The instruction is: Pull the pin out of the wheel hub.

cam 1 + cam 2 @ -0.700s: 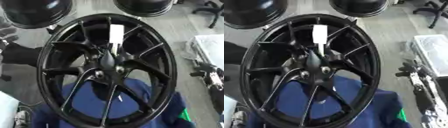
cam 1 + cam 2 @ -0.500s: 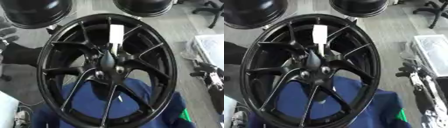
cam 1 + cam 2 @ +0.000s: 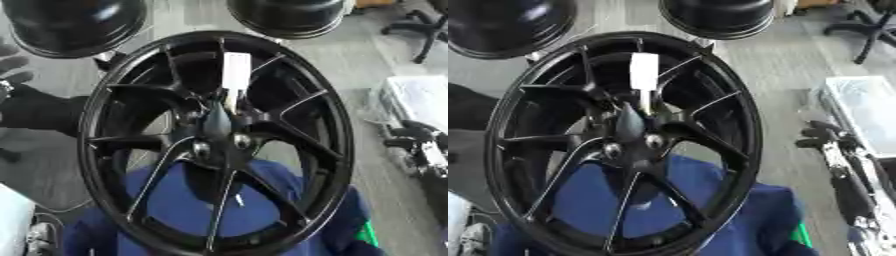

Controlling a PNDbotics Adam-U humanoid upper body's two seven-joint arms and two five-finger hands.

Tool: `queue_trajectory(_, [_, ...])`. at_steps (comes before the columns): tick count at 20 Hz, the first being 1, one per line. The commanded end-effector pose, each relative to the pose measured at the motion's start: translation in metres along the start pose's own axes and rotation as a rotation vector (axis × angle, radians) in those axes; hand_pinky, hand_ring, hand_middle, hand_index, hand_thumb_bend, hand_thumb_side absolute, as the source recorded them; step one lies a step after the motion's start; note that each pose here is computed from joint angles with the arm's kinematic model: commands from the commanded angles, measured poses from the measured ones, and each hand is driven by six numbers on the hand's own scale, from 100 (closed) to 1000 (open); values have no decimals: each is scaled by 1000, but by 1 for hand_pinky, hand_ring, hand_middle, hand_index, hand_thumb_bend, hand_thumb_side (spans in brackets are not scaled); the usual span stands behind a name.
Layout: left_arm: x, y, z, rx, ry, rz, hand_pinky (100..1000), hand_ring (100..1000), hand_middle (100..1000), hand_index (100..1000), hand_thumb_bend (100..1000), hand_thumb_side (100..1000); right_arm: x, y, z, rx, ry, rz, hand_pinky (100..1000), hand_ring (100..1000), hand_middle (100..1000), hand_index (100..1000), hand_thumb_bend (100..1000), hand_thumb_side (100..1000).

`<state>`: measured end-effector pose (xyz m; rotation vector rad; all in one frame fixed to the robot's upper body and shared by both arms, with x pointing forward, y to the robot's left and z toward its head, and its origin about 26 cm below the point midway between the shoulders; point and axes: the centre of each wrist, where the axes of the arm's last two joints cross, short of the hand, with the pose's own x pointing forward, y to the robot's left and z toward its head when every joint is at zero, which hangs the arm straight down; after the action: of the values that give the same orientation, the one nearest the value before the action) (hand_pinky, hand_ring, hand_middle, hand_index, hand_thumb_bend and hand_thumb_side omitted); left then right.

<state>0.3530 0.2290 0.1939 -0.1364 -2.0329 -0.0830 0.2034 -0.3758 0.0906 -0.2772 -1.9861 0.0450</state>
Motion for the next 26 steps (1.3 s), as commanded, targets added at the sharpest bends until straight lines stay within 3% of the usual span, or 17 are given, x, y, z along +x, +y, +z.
queue_trajectory(1, [4, 9, 1, 5, -4, -34, 751, 735, 660, 749, 100, 665, 16, -21, -9, 50, -74, 58, 966, 717, 721, 819, 100, 583])
queue_trajectory(5, [-2, 15, 5, 22, 20, -40, 751, 735, 659, 748, 100, 672, 28, -36, -18, 115, -143, 88, 966, 734, 740, 825, 100, 565])
queue_trajectory(12, [-8, 17, 10, 22, 48, -47, 752, 737, 659, 748, 100, 678, 52, -44, -46, 268, -283, 123, 967, 767, 777, 844, 100, 543])
queue_trajectory(19, [-12, 23, 16, 30, 73, -49, 752, 738, 660, 749, 100, 679, 89, -38, -90, 361, -338, 157, 964, 773, 788, 847, 100, 532])
queue_trajectory(26, [-4, 30, 26, 67, 40, -33, 752, 741, 667, 753, 100, 656, 134, -30, -130, 469, -368, 202, 961, 783, 802, 858, 100, 519])
